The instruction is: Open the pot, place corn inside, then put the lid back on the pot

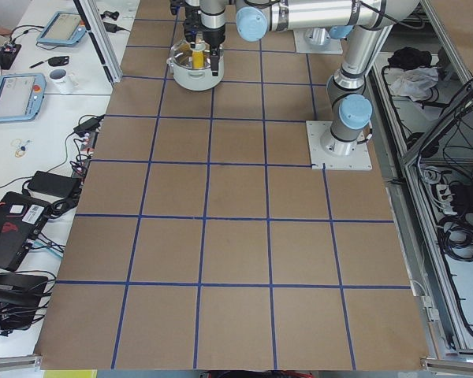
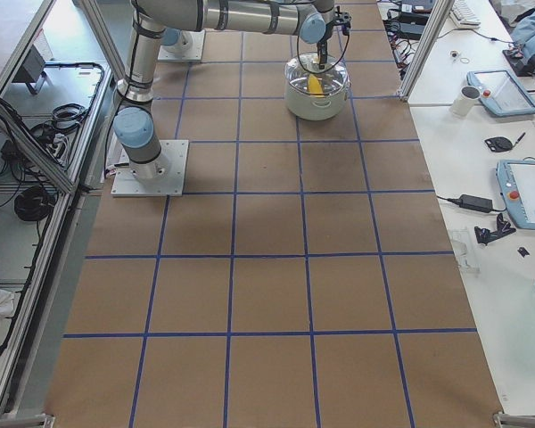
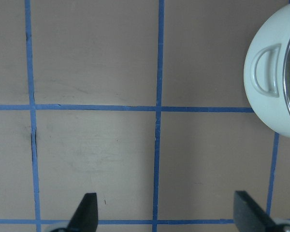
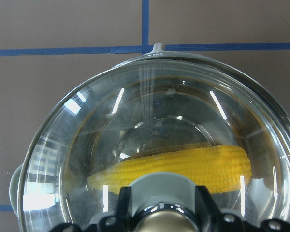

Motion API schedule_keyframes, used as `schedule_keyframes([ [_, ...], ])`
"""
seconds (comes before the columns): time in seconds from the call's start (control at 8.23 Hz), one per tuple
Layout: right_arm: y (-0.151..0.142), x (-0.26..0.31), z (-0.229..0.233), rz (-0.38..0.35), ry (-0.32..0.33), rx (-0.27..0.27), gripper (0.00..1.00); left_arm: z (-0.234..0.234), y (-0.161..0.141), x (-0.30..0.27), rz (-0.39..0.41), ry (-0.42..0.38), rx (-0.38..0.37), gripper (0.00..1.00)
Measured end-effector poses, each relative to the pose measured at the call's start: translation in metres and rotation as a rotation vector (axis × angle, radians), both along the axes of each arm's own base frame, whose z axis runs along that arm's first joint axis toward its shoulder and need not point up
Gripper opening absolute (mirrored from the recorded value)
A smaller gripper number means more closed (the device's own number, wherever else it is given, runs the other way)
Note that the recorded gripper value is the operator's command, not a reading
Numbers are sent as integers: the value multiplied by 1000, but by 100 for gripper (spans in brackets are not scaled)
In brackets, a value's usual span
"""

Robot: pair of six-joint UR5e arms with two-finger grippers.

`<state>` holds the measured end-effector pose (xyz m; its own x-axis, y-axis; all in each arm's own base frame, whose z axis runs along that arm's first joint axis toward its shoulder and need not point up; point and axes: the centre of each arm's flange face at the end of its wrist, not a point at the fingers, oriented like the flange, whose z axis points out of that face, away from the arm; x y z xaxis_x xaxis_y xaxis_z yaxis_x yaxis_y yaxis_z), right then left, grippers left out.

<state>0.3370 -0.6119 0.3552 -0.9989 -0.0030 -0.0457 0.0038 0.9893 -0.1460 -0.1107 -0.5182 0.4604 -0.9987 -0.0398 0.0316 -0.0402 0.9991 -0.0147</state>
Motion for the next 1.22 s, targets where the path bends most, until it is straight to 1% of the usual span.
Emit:
schedule_keyframes([
  [0.61,-2,-10,2,14,31,-11,26,-1,-1,0,3,-2,-7,100],
  [1.22,-2,-9,-3,10,22,-1,26,-7,-2,1,0,-6,3,100],
])
